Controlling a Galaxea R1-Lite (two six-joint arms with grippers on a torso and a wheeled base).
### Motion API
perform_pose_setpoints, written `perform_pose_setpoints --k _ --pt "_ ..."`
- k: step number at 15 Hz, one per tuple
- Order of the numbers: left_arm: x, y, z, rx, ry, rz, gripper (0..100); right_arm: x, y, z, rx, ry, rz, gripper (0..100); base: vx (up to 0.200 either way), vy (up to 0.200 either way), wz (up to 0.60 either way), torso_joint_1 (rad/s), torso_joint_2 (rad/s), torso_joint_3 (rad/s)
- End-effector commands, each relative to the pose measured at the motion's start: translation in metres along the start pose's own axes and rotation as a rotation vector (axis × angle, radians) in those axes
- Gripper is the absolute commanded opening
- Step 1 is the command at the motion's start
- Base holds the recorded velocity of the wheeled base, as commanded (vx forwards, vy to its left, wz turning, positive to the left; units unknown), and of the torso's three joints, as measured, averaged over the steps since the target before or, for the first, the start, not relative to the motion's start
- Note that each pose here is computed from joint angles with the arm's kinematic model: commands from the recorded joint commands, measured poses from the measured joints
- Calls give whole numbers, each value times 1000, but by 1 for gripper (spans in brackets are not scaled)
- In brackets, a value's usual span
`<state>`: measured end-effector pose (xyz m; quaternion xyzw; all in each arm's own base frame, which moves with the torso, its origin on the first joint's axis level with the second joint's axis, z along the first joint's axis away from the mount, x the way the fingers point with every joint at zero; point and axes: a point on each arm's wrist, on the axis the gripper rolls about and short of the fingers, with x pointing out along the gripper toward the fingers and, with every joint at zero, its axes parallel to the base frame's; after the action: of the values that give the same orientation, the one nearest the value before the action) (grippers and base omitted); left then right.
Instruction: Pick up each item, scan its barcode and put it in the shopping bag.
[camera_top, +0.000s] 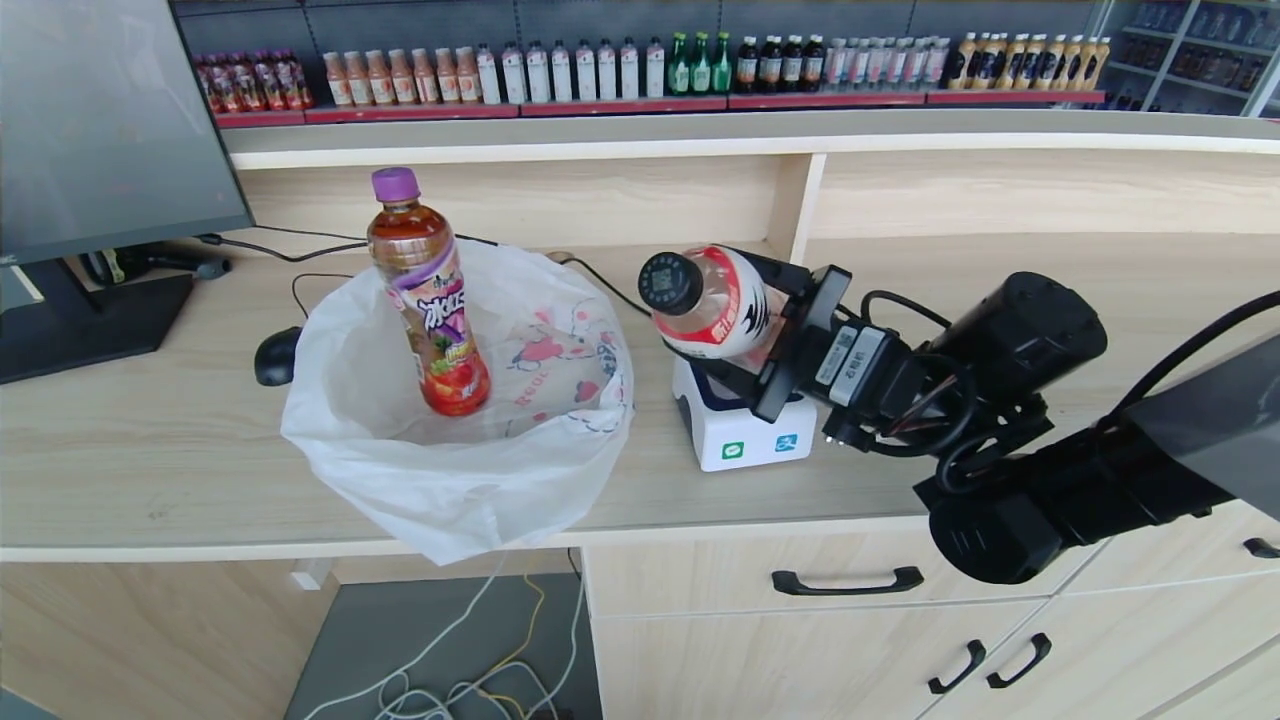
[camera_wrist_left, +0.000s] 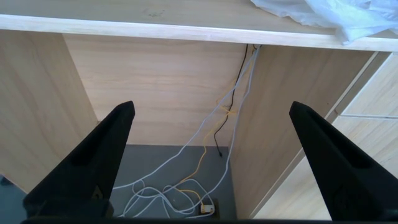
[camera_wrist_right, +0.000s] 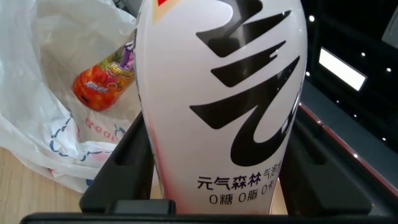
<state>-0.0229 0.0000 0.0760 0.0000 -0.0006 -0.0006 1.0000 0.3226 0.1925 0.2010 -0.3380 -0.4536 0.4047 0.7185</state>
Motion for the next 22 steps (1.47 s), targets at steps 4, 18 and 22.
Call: perform_pose_setpoints --k 4,18,22 --pt "0 0 0 0 0 0 100 -3 2 -2 -13 2 17 0 0 0 0 0 0 0" --pt "0 0 0 0 0 1 100 -4 10 -5 -4 21 23 0 0 0 0 0 0 0" --pt "0 0 0 0 0 1 100 -4 9 -4 -5 22 19 0 0 0 0 0 0 0"
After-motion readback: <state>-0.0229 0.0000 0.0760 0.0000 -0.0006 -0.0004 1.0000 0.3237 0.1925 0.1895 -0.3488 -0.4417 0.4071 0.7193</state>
